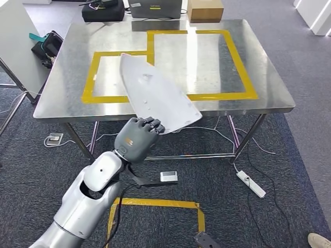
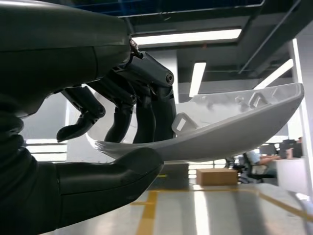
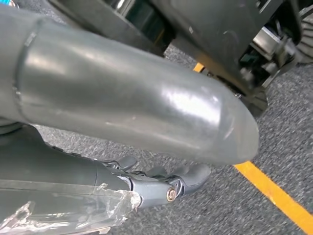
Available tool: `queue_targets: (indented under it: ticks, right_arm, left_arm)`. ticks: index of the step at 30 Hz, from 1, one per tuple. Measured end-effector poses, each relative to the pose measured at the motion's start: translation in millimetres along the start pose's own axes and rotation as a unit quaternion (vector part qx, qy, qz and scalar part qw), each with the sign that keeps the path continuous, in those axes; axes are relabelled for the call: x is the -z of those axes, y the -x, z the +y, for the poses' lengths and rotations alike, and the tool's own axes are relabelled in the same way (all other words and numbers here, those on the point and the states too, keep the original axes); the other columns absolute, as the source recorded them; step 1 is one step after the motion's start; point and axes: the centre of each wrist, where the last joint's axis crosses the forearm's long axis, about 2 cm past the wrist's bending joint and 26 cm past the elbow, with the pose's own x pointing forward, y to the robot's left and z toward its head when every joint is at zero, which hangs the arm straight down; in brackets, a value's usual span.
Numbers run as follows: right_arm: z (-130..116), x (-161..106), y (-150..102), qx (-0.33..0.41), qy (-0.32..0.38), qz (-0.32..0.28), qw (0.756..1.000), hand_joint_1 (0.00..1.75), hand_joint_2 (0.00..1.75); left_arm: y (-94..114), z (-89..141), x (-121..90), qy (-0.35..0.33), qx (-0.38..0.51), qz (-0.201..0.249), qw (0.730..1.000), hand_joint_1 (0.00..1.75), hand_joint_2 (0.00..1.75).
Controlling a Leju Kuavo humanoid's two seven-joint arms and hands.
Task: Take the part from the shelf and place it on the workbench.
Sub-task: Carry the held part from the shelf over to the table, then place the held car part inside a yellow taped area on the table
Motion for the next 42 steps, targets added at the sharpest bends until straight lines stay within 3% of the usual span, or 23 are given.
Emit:
queue_targets:
  ticks: [6, 12, 29, 42]
  right_arm:
    - [1.4, 0.3, -4.0, 0.005, -0.006, -0.004, 1.0, 0.0, 0.0]
    - [4.0, -0.6, 0.3, 0.017, -0.007, 0.001, 1.0, 0.0, 0.0]
    - [11.0, -2.3, 4.6, 0.04, -0.006, 0.006, 0.999, 0.0, 0.0]
    - [16.5, -4.1, 11.6, 0.046, -0.01, 0.014, 0.999, 0.0, 0.0]
  left_arm:
    - [-15.6, 13.8, 31.4, -0.001, -0.019, -0.018, 1.0, 1.75, 1.75]
    - [-10.7, 13.2, 40.9, 0.011, -0.024, -0.004, 1.0, 1.75, 1.75]
    - [24.9, -0.3, 37.2, 0.042, -0.038, 0.103, 0.993, 1.75, 1.75]
    - [31.4, -8.3, 29.9, 0.055, -0.043, 0.133, 0.989, 1.75, 1.75]
